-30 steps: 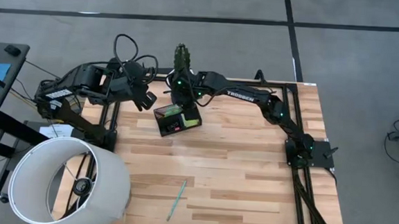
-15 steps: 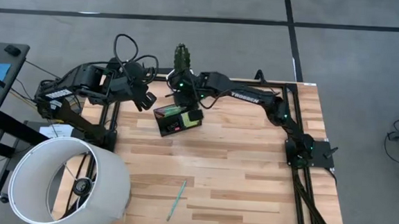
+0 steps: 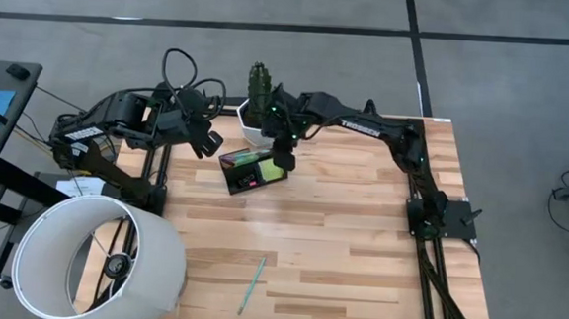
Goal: Pick and place office supplies into organizer
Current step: Put the blue pen into the black mesh organizer, then put the blue pencil into the black mesh organizer
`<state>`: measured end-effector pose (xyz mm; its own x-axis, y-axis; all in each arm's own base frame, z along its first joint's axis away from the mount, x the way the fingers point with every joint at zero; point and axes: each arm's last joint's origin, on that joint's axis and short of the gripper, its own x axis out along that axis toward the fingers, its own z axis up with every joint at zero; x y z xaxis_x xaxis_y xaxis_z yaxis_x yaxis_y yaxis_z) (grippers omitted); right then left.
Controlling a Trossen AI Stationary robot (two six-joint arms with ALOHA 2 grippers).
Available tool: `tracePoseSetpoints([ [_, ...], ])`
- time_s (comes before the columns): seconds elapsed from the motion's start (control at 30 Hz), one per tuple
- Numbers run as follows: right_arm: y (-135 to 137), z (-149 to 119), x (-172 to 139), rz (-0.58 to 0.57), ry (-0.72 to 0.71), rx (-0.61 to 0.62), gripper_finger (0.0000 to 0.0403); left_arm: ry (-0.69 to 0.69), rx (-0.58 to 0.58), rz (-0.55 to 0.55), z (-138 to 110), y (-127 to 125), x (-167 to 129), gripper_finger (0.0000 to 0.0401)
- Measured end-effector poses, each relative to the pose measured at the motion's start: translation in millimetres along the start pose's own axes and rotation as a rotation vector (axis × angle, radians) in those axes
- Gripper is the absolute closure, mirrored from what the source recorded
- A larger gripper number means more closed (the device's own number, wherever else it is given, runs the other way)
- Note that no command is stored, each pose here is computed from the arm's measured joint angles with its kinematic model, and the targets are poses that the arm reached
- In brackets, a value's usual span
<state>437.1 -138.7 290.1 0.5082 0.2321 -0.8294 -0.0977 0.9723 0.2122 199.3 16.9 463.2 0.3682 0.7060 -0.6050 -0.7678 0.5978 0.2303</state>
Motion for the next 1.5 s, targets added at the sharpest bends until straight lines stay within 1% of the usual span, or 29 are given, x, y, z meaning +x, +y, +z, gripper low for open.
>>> tracePoseSetpoints([
  [0.1,-16,-18,27,-0.001,0.022,0.061,0.0401,0.001,0.001,-0.002,0,0,0,0.0299],
  [0.17,-25,-24,37,-0.009,0.015,0.078,0.0402,0.001,0.002,-0.002,0,0,0,0.0299],
  [0.3,-33,-21,36,-0.033,-0.060,0.075,0.0402,0.000,0.003,0.000,0,0,0,0.0299],
  [0.37,-32,-14,37,-0.054,-0.122,0.044,0.0402,-0.001,0.003,0.002,0,0,0,0.0299],
  [0.47,-30,-2,37,-0.061,-0.225,0.032,0.0402,-0.002,0.003,0.003,0,0,0,0.0299],
  [0.6,-24,7,30,0.000,-0.273,0.036,0.0402,-0.002,0.003,0.004,0,0,0,0.0299],
  [0.67,-20,7,29,0.014,-0.251,0.047,0.0403,-0.002,0.003,0.004,0,0,0,0.0299],
  [0.77,-6,6,30,0.043,-0.187,0.047,0.0403,0.000,0.004,0.001,0,0,0,0.0299],
  [0.9,12,9,28,0.064,-0.181,-0.003,0.0403,0.000,0.004,0.001,0,0,0,0.0299],
  [1.13,28,11,32,0.084,-0.157,-0.019,0.0403,0.000,0.004,0.001,0,0,0,0.0299],
  [1.23,40,12,21,0.094,-0.161,-0.037,0.0403,0.000,0.004,0.001,0,0,0,0.0299],
  [1.3,52,12,3,0.108,-0.163,-0.052,0.0403,0.000,0.005,0.000,0,0,0,0.0299],
  [1.37,66,14,-20,0.134,-0.202,-0.081,0.0403,0.001,0.005,-0.001,0,0,0,0.0299],
  [1.43,81,14,-46,0.168,-0.245,-0.144,0.0403,0.002,0.002,-0.003,0,0,0,0.0299],
  [1.5,99,10,-75,0.192,-0.285,-0.236,0.0403,0.011,-0.020,-0.018,0,-1,0,0.0299],
])
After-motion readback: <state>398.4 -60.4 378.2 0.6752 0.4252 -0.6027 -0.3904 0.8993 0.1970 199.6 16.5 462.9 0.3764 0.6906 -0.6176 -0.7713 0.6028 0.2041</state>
